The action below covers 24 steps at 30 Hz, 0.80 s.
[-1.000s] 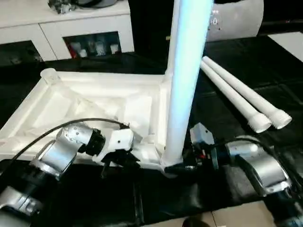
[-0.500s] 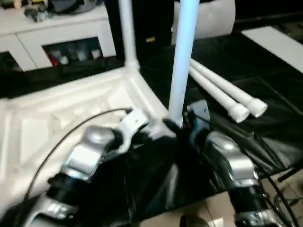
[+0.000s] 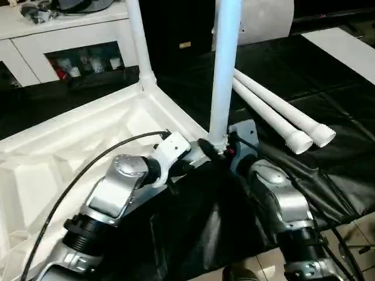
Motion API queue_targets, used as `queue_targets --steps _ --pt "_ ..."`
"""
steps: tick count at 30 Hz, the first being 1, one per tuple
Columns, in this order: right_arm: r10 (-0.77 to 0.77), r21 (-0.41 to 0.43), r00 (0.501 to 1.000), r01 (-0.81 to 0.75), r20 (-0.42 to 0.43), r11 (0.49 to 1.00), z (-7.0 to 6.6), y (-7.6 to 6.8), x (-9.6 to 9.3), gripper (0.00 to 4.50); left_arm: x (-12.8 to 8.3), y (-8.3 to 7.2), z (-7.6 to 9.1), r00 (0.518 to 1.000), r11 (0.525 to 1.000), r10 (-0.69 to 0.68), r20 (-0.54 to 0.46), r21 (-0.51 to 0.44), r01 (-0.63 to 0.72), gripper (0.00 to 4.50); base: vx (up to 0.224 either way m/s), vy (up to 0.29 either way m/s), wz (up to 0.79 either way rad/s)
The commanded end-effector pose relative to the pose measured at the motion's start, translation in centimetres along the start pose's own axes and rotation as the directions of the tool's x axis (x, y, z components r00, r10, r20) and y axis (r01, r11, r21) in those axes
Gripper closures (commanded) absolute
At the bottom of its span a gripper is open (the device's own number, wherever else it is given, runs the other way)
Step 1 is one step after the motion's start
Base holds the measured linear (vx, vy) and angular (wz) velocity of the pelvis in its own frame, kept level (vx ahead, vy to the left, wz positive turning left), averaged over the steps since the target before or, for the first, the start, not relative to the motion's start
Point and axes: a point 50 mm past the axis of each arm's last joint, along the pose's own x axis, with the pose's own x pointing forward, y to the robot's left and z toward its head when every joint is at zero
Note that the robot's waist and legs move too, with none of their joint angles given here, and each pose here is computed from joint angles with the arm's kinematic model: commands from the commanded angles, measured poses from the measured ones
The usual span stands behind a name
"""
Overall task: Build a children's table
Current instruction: Rotate leg to tighten
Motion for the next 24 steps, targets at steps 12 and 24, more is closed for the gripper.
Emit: queue_targets --steps 12,24 --pt "0.425 -0.183 0.892 -0.449 -0.156 0.875 0.5 -1.7 -5.5 0.04 -2.0 -0.2 -1.5 0.925 0.889 -0.369 -0.094 0.256 0.380 4.50 0.000 0.000 0.00" --pt "0.688 -0.197 0.631 -0.772 -0.359 0.605 0.8 -0.7 -6.6 0.04 -2.5 0.7 -2.4 0.820 0.744 -0.531 -0.212 0.347 0.572 4.50 0.000 0.000 0.00"
